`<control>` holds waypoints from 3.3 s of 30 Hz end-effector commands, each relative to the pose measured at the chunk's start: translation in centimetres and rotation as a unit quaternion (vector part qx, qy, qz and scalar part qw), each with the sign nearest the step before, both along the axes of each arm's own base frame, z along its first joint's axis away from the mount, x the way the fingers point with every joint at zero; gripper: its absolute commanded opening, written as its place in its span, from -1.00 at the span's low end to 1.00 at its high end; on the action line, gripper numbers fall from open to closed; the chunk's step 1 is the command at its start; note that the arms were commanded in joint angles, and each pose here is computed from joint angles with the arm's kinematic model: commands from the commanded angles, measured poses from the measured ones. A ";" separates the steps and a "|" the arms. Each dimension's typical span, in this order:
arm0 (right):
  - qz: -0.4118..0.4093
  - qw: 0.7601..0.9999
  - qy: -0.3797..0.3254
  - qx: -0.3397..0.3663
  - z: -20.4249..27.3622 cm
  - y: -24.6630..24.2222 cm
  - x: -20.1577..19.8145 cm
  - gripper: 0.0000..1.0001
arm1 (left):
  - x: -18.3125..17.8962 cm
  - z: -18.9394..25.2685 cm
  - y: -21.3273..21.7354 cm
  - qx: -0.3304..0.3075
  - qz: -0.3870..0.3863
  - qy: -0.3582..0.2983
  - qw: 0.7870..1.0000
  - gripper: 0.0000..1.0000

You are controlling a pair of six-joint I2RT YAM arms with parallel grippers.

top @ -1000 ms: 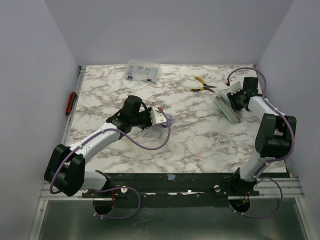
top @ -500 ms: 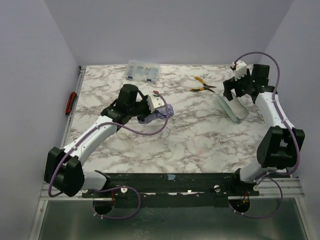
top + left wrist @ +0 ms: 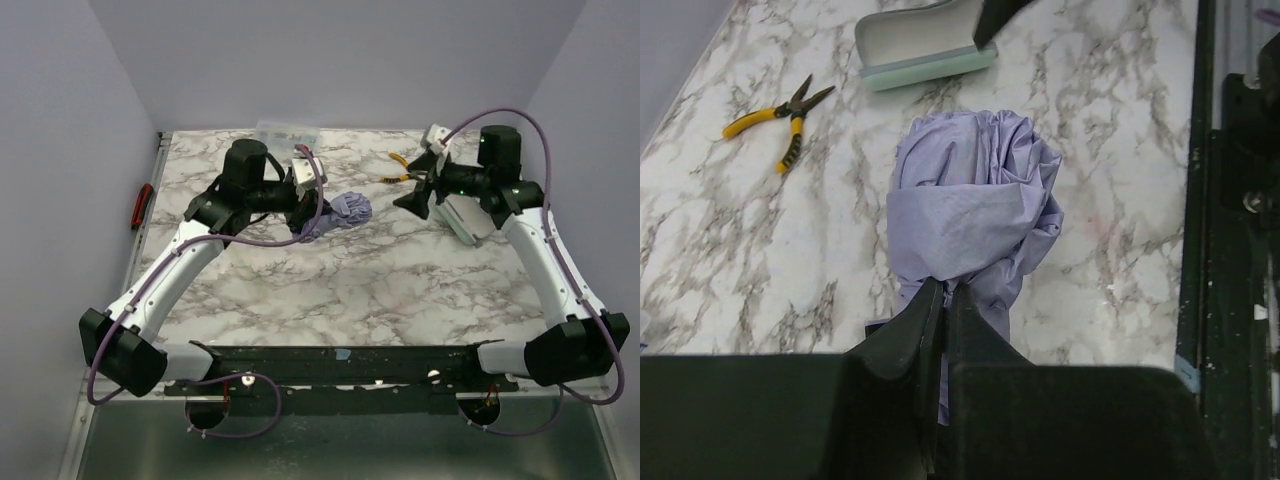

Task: Open the umbrella

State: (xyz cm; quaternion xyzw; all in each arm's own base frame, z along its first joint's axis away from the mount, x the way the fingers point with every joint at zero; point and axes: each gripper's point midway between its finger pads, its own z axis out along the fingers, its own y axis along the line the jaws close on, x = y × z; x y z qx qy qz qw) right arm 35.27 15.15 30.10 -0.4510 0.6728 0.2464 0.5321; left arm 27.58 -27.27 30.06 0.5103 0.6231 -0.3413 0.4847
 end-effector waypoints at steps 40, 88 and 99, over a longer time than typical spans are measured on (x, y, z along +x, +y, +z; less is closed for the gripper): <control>0.194 0.980 -0.007 -0.037 -2.4 11.7 -11.6 -0.99 | -4.9 0.9 1.8 0.019 -0.071 -0.058 0.996 0.97; 0.229 0.965 0.028 -0.129 -3.1 12.4 -13.2 0.23 | -6.8 3.3 -2.5 0.000 -0.123 -0.021 0.992 -1.00; 0.213 0.974 0.035 -0.074 -0.9 11.1 -14.8 -0.99 | -6.1 1.8 3.6 0.023 -0.050 -0.011 0.998 0.86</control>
